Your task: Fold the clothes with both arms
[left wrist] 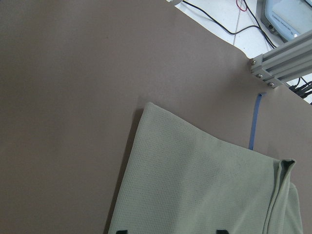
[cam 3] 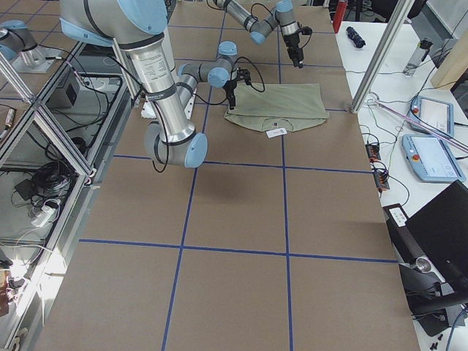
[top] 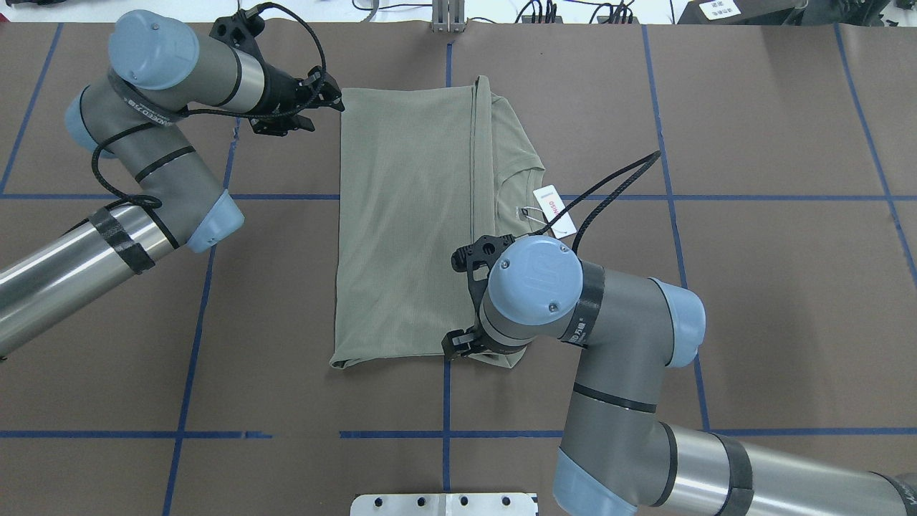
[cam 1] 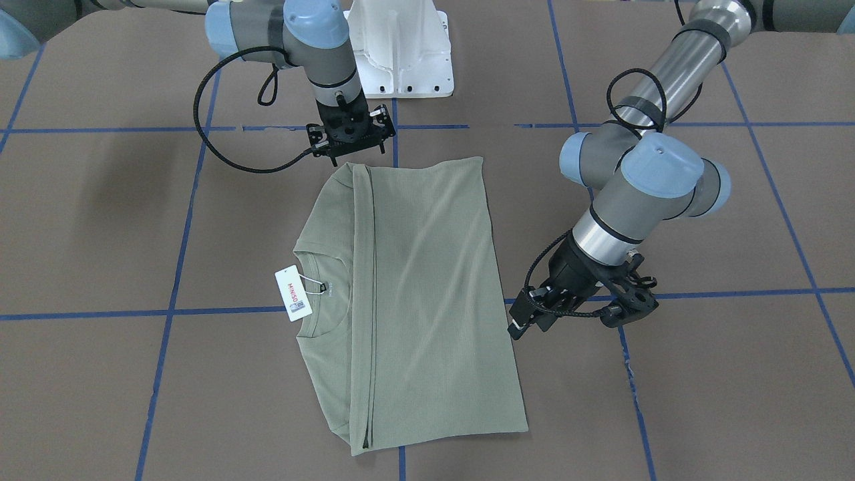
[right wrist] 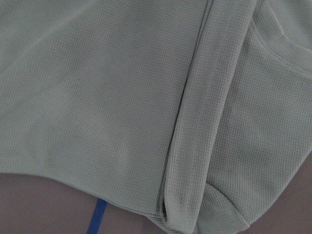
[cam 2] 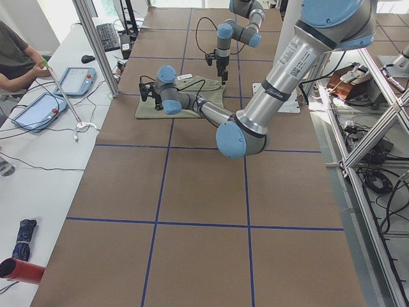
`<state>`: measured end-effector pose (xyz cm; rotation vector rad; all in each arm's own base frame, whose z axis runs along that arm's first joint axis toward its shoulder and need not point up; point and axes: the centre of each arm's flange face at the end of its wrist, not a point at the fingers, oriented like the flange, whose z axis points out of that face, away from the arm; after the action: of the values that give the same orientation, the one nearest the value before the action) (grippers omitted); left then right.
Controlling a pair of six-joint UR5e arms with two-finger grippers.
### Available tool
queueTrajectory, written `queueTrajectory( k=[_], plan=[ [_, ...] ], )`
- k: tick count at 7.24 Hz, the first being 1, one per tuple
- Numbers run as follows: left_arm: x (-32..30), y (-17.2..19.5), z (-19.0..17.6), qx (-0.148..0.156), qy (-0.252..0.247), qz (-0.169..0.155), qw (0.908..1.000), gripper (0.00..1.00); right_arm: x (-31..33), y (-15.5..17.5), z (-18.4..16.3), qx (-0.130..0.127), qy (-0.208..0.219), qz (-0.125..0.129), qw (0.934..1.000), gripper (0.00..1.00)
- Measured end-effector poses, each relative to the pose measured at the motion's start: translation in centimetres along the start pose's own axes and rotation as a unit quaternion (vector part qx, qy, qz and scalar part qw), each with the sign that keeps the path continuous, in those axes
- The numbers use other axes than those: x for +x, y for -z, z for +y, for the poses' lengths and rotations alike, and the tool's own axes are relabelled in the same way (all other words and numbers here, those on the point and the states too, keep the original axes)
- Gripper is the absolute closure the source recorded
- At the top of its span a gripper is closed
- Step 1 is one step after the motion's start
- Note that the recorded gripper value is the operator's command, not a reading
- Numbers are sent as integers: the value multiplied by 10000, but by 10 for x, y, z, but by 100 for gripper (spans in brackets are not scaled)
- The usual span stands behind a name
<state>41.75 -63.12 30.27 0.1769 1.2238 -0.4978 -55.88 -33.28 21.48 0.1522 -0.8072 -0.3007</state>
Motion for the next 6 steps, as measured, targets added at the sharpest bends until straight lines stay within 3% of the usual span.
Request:
queueTrajectory(
  k=[1,2,4,6],
  plan=[
    [-1,-1,1,-6,3,-8,10000,32,-4,-2,0,-67,245,78,9996,28],
    [-4,-2,2,-12,8,-26,10000,32,-8,-7,-3,-102,432,142,9989,34],
    [-9,-4,4,-21,17,-60,10000,32,-15,-16,-11,-100,817,267,9963,44],
    [-10,-5,4,-23,17,-65,10000,32,-15,-24,-12,-113,1049,360,9938,46]
  ],
)
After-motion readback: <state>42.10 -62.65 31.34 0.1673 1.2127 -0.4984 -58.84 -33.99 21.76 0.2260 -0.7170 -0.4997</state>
